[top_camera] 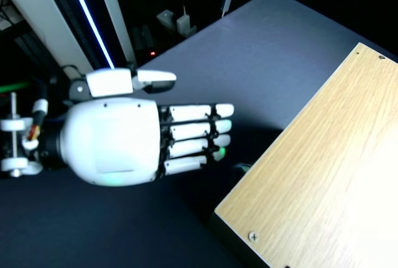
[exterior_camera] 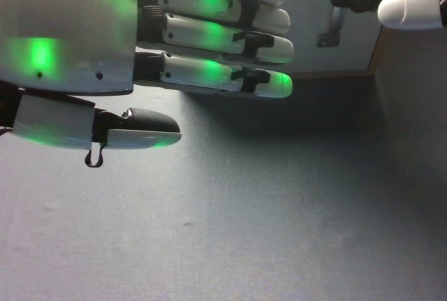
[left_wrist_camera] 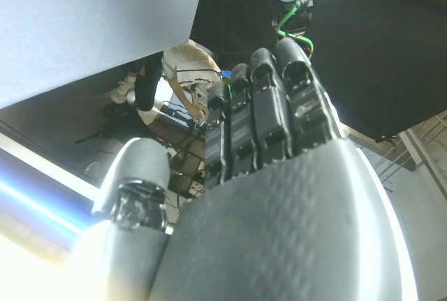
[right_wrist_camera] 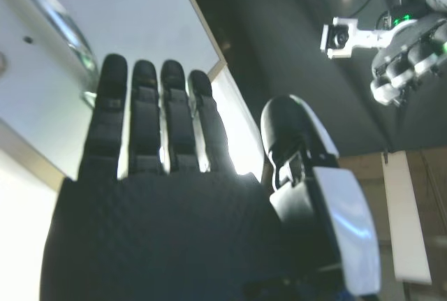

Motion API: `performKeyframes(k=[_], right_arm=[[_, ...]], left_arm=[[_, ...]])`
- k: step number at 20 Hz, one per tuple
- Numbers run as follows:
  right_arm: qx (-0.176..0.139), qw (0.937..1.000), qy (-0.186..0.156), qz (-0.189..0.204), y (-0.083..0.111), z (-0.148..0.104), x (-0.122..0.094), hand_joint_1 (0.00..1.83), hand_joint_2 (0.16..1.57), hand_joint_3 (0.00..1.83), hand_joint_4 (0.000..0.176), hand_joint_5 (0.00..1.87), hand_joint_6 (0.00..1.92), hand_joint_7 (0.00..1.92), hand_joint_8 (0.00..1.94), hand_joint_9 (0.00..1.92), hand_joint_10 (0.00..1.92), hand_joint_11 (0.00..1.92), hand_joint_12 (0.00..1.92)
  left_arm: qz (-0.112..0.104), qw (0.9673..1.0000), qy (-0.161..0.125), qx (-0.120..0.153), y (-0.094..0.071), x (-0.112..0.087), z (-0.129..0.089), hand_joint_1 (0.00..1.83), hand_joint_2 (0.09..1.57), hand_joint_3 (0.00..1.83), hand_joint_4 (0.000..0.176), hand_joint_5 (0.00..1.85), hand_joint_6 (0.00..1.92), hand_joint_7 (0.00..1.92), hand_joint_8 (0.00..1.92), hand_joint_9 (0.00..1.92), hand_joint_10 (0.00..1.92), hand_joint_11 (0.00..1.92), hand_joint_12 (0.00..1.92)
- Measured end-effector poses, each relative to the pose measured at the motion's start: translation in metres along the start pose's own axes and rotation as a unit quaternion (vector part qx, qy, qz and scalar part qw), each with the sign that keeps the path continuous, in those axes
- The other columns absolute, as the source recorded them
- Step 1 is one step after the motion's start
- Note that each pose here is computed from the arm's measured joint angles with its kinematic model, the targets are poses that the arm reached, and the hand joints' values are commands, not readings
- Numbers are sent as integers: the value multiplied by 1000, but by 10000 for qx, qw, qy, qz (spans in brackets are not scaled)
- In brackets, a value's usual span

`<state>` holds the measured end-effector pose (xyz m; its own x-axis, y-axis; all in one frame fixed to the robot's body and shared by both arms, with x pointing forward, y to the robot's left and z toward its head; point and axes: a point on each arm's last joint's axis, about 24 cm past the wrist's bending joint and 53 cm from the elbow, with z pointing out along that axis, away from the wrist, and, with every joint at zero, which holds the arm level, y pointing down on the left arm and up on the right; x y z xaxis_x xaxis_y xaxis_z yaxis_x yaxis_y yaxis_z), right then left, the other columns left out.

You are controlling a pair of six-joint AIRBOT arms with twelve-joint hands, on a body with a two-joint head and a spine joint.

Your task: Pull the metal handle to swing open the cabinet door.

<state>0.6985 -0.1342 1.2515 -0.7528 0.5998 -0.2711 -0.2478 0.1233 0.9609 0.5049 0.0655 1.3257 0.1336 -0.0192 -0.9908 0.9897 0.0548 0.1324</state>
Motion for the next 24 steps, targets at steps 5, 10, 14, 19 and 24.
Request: performKeyframes(k=[5, 10, 14, 19, 24], right_arm=[[131, 9986, -346, 373, -7, -11, -22, 0, 1569, 88, 0, 194, 1, 210, 1, 177, 2, 0, 497], [299, 9951, -734, 592, -15, -21, -46, 0, 1565, 66, 0, 190, 0, 206, 0, 172, 0, 0, 480], [451, 9942, -757, 621, -26, -25, -47, 0, 1560, 46, 0, 199, 1, 210, 0, 175, 0, 0, 495], [573, 9933, -759, 653, -32, -31, -47, 0, 1564, 42, 0, 195, 0, 213, 1, 178, 1, 0, 497], [729, 9921, -693, 747, -41, -33, -42, 0, 1561, 32, 0, 181, 0, 203, 2, 171, 2, 0, 470]], left_arm=[[1, 10000, 2, -4, 0, 0, 0, 0, 1571, 191, 0, 266, 1, 263, 0, 243, 1, 0, 566], [-2, 10000, 0, -2, 0, 0, 0, 0, 1571, 171, 0, 255, 1, 259, 2, 235, 0, 0, 556], [-2, 10000, 0, 0, 0, 0, 0, 0, 1571, 172, 0, 271, 1, 275, 2, 247, 1, 0, 572], [-2, 10000, -1, 8, 0, 0, 0, 0, 1571, 173, 0, 287, 4, 295, 4, 265, 3, 0, 614], [0, 10000, 0, 0, 0, 0, 0, 0, 1571, 186, 0, 285, 3, 287, 3, 264, 4, 0, 607]])
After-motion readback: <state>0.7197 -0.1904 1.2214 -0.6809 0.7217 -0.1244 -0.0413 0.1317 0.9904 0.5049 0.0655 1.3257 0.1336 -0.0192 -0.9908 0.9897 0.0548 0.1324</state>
